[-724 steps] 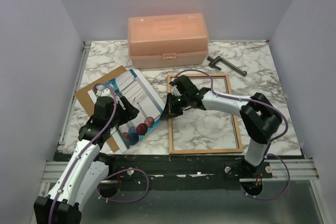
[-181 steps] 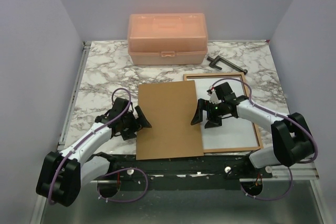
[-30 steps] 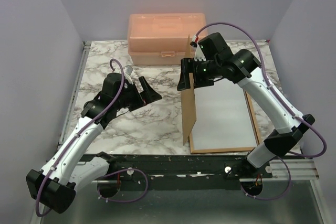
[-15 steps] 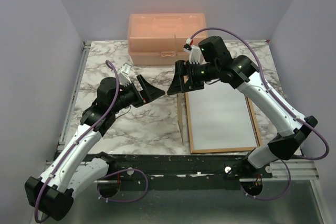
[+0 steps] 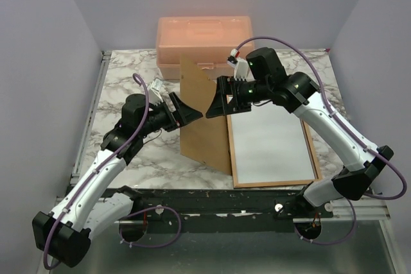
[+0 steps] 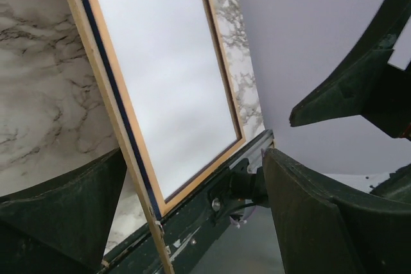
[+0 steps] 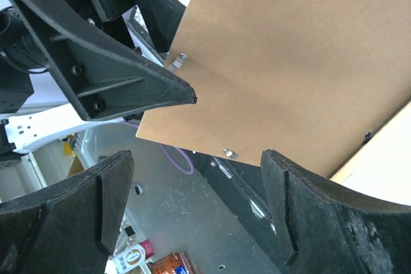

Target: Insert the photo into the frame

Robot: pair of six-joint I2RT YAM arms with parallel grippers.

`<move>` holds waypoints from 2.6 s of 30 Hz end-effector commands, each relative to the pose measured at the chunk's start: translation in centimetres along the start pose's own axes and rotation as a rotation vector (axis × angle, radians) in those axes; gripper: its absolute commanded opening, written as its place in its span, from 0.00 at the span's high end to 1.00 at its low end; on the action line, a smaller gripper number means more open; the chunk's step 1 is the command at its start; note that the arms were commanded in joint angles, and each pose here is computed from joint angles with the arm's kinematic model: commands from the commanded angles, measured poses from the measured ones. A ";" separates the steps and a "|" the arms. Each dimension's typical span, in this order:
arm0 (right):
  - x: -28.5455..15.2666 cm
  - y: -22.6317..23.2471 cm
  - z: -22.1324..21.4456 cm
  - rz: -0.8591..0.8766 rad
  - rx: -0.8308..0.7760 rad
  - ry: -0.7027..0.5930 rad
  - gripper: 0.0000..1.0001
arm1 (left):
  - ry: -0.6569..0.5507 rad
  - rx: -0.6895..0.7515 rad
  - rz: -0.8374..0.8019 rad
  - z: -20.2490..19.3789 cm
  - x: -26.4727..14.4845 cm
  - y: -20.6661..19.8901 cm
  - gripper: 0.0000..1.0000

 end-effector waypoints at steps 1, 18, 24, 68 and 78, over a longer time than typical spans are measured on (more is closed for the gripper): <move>-0.4 -0.5 -0.3 -0.041 0.002 -0.014 0.12 | 0.026 -0.009 0.092 -0.3 0.3 1.2 0.17; 0.4 -2.7 -1.3 -0.178 0.042 -0.004 0.02 | 0.037 -0.012 0.338 -0.2 0.0 3.6 0.75; 0.8 -3.4 -1.7 -0.202 0.060 -0.013 0.00 | -0.038 0.022 0.336 0.4 -2.0 2.2 0.90; -6.5 -9.6 -1.3 0.462 0.098 -0.314 0.04 | -0.300 0.101 -0.510 -0.1 -11.6 -9.8 1.00; -9.2 -6.3 -0.5 0.588 0.003 -0.377 0.43 | -0.296 0.050 -0.490 0.0 -10.2 -8.5 1.00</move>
Point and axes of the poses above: each gripper's point midway between its finger pads, its own x axis out along the fingers, its own y axis along the line the jaws close on, z = x × y, the point moved 7 cm from there along -x, back along the fingers, and after that the axes turned 6 degrees about -x, right-handed, at the moved point
